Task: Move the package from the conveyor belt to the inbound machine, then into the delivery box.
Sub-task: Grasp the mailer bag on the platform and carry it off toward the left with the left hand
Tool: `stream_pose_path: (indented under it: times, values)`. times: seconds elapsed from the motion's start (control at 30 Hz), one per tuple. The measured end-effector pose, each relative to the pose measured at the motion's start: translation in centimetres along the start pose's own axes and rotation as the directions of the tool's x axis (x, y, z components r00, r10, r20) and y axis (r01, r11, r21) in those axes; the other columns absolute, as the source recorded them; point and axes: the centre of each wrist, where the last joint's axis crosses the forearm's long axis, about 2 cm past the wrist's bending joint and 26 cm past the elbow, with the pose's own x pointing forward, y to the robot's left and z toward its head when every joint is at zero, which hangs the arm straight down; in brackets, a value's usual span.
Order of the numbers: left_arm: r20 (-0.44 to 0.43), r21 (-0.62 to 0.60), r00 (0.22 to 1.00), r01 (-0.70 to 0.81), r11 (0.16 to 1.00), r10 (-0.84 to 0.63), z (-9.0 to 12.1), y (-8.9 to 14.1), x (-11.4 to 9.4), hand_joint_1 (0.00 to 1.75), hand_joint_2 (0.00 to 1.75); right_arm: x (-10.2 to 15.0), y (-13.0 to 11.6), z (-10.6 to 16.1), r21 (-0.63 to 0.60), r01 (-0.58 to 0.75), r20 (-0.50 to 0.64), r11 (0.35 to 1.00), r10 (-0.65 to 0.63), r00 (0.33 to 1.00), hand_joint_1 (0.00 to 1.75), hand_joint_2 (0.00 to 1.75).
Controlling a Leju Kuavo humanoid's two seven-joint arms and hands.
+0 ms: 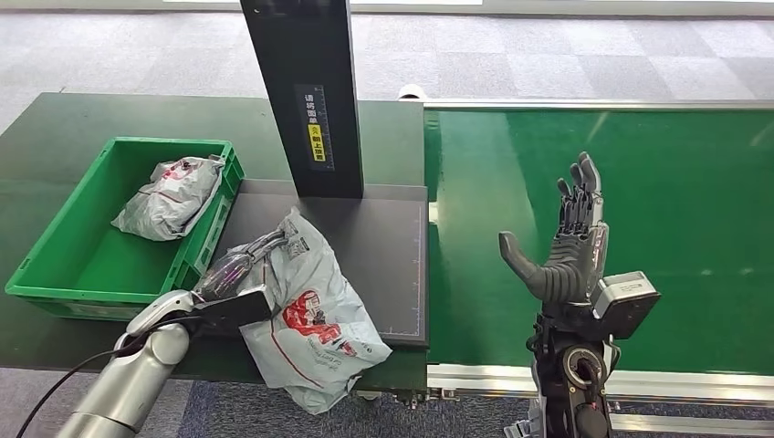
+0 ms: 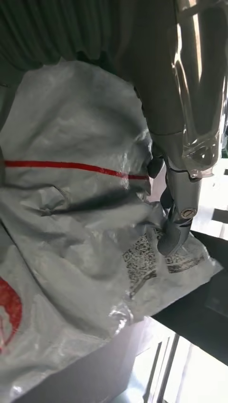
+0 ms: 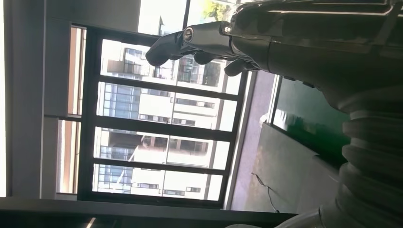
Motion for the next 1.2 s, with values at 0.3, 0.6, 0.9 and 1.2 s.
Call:
stream_pose_path:
  times: [0.3,0.6,0.9,1.2]
  values:
    - [0.006,-0.063,1.000,0.027,0.998,-0.027,0.1,-1.0,-0.1,1.75,1.75,0.0,-0.1,0.9,-0.007,0.001,-0.012,1.000,-0.001,1.000,0.00,1.75]
    - [0.031,-0.077,0.999,0.043,0.996,-0.041,-1.4,-1.9,0.9,1.75,1.75,0.3,-0.2,0.9,-0.013,-0.006,-0.007,1.000,0.006,1.000,0.00,1.75]
    - [0.036,-0.087,0.999,0.040,0.995,-0.037,-1.8,-2.2,1.1,1.75,1.75,0.3,-0.2,0.9,-0.016,-0.007,-0.007,1.000,0.007,1.000,0.00,1.75]
    - [0.055,-0.067,0.997,0.051,0.996,-0.047,-2.5,-2.8,1.7,1.75,1.75,0.3,-0.3,0.9,-0.017,-0.007,-0.007,1.000,0.007,1.000,0.00,1.75]
